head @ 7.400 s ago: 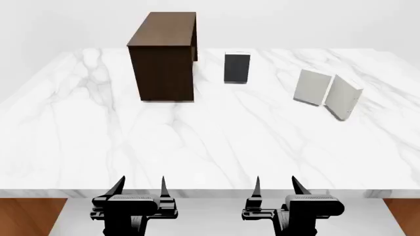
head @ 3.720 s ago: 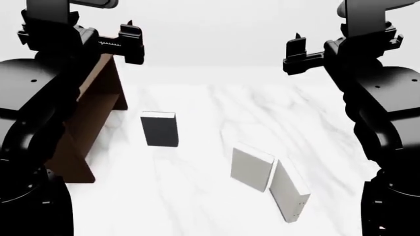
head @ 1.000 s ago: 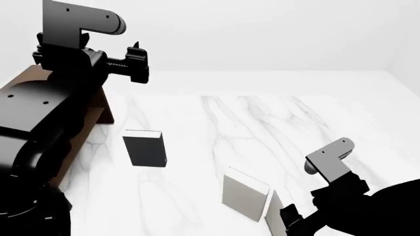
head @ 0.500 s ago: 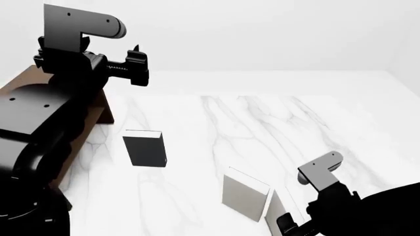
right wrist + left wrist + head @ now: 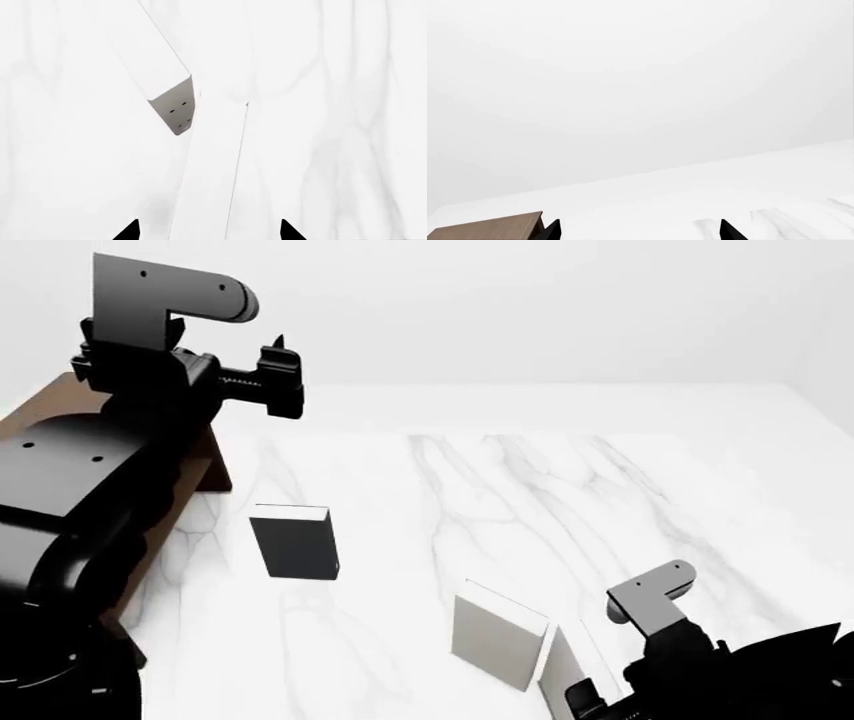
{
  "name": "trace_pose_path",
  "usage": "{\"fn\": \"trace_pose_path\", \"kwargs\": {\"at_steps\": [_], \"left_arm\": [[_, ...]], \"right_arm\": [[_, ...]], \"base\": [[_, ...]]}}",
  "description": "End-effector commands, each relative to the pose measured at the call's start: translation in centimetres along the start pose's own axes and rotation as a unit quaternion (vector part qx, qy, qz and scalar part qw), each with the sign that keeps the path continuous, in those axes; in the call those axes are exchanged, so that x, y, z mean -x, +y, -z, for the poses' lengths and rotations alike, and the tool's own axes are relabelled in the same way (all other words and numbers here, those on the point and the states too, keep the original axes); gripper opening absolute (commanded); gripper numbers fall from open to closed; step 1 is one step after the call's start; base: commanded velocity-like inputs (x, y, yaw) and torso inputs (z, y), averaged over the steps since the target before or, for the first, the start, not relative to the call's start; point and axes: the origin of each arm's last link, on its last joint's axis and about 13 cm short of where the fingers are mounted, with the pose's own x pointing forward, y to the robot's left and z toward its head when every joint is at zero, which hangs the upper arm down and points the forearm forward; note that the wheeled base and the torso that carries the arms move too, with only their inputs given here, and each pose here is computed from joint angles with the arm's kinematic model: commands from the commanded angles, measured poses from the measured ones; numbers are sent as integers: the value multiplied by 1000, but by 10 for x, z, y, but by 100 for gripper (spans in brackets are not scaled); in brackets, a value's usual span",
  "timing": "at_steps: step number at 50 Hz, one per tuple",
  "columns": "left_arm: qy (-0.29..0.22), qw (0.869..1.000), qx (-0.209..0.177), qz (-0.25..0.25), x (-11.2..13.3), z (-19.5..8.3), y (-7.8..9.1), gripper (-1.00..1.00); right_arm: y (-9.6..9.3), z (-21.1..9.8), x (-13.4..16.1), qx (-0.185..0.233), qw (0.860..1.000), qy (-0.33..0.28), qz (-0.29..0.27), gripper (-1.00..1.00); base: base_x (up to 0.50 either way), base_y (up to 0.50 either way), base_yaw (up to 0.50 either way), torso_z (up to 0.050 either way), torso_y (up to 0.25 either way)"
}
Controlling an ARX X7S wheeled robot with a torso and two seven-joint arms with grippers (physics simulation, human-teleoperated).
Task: Pick up the book on the right and place it under the cabinet shelf.
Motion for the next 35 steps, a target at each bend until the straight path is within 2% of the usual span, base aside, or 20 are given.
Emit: {"fn": "trace_pose_path", "kwargs": {"at_steps": [1, 2, 35], "left_arm": [[1, 1000, -1, 1, 0, 1, 0, 100], [1, 1000, -1, 1, 0, 1, 0, 100], [0, 1000, -1, 5, 0, 0, -2, 100]], "right_arm": [[-1, 2, -4, -6, 1000, 2, 0, 100], [-1, 2, -4, -6, 1000, 3, -1, -100], [-7, 9, 1, -20, 1000, 8, 18, -100]], "base": [[0, 0, 0, 0, 0], [0, 0, 0, 0, 0], [0, 0, 0, 0, 0]]}}
